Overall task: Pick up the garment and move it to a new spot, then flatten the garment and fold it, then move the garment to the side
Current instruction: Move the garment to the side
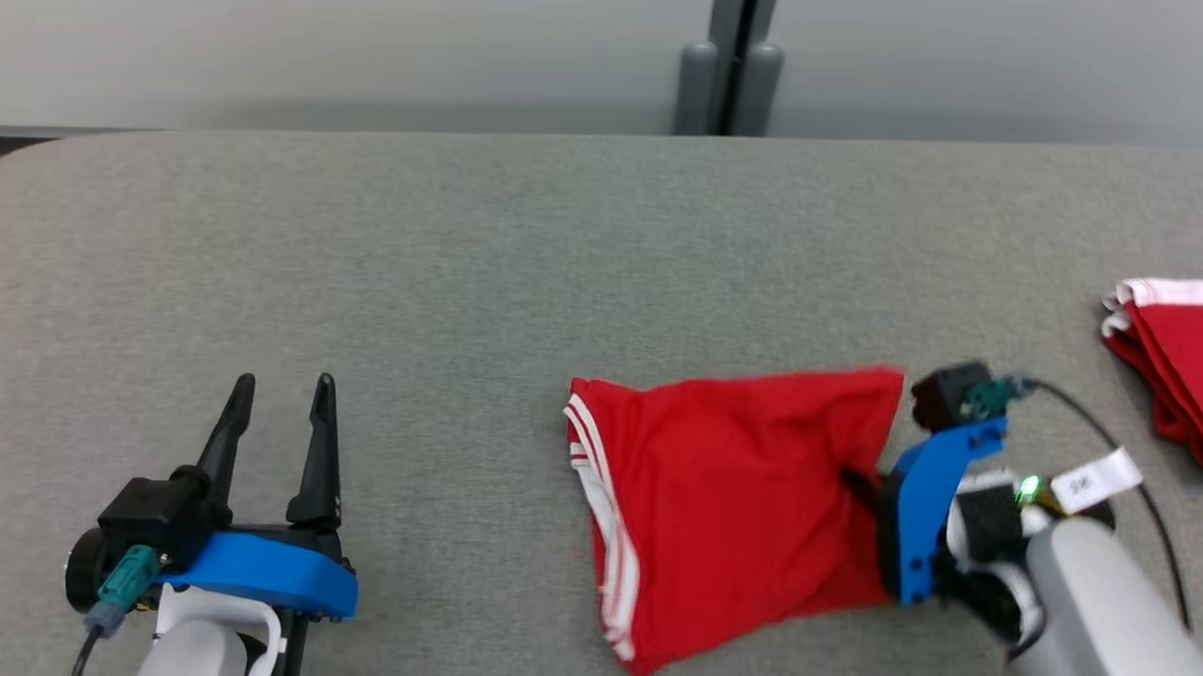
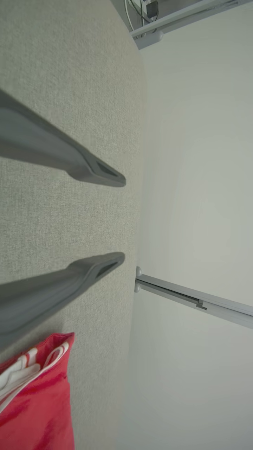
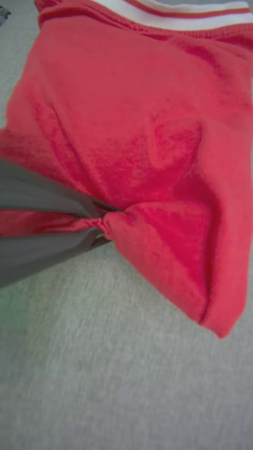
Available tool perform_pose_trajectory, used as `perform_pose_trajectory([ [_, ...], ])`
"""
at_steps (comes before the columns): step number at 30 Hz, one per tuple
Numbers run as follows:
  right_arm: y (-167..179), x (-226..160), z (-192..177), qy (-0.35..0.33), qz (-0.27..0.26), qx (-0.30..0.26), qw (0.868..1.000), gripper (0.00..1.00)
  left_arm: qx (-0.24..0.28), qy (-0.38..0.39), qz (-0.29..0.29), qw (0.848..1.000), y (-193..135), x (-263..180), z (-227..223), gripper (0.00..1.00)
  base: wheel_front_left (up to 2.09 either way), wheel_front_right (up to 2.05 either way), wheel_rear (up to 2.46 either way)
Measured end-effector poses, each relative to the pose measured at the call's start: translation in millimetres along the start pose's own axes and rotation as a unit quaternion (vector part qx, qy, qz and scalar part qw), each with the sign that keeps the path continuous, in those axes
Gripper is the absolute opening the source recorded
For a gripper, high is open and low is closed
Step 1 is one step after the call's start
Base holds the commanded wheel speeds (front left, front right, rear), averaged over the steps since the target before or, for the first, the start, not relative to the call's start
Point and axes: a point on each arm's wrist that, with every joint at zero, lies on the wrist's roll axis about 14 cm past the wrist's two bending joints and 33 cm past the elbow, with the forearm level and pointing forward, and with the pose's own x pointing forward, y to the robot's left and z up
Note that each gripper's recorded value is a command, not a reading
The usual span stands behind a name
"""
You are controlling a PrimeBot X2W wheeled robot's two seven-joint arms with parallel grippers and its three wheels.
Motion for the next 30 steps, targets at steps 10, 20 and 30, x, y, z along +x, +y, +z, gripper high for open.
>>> perform_pose_trajectory([
  [10,-108,-58,96,-0.055,-0.130,-0.096,0.985,0.00,-0.009,-0.002,-0.054,0.999,-32,50,-9,1.00,0.00,0.00,0.00],
  [20,-205,-109,112,-0.012,-0.248,-0.096,0.964,0.00,-0.009,0.013,-0.119,0.993,-72,93,-33,1.00,0.00,0.00,0.00],
  [30,-299,-137,98,0.043,-0.377,-0.126,0.916,0.00,0.009,0.027,-0.132,0.991,-66,116,-48,1.00,0.00,0.00,0.00],
])
